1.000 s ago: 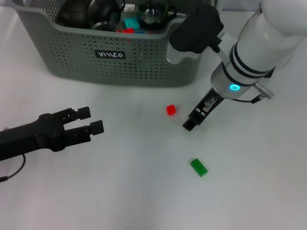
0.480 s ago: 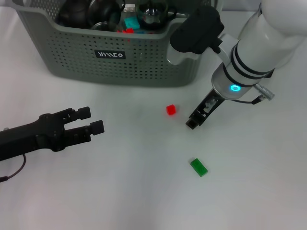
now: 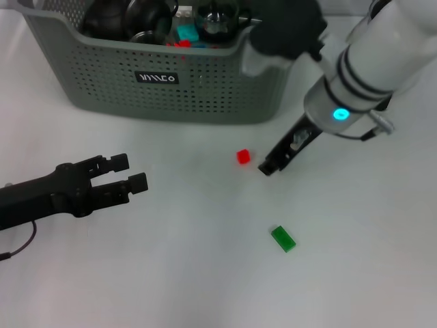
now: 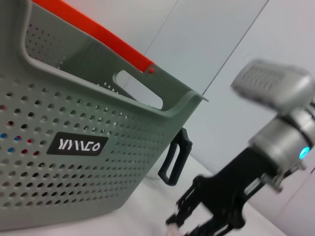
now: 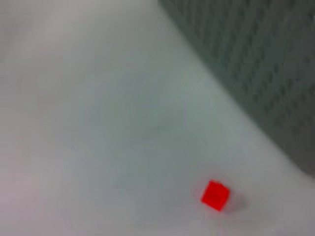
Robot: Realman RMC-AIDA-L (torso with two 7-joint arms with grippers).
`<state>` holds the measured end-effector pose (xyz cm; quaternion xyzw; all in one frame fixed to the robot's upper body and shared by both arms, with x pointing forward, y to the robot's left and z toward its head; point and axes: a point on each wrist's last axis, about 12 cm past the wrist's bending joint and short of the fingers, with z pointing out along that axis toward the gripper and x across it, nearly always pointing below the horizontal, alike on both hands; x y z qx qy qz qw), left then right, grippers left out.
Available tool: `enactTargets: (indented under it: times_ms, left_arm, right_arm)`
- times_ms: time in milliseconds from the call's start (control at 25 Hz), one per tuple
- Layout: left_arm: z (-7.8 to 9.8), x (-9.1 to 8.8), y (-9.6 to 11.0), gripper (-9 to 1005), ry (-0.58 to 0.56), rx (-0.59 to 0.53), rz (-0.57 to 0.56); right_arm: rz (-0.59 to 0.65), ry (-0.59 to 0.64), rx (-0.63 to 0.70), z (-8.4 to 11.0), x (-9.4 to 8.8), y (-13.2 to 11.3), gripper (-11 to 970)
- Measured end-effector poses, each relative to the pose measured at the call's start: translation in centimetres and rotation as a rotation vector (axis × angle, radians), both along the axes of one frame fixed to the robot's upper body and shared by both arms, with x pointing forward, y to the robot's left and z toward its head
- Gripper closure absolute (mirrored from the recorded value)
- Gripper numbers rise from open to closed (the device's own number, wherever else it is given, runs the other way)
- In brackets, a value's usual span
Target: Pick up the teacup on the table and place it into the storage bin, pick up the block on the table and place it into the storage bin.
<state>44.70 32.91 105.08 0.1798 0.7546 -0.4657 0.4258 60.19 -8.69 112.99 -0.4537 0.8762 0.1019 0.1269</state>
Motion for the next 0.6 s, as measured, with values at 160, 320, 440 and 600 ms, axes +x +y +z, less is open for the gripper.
enactTargets:
  times_ms: [160, 320, 440, 600]
  left_arm:
    - [-0.1, -0.3, 0.1, 200, 0.006, 0.0, 0.005]
    - [-0.1, -0.4, 0.2, 200, 0.004, -0.005, 0.019]
    - [0.0, -0.2, 0.3, 200, -0.001, -0.006, 0.018]
    - [0.1, -0.1, 0.2, 201, -0.004, -0.007, 0.013]
  right_arm:
    - [0.002, -0.013, 0.173, 3.2, 0.2, -2.4, 529]
    - [0.044, -0.011, 0.451, 6.5, -0.2, -5.3, 528]
    - [0.156, -0.001, 0.7, 8.9, -1.3, -7.4, 528]
    - [0.308, -0.018, 1.0, 11.4, -2.7, -9.1, 527]
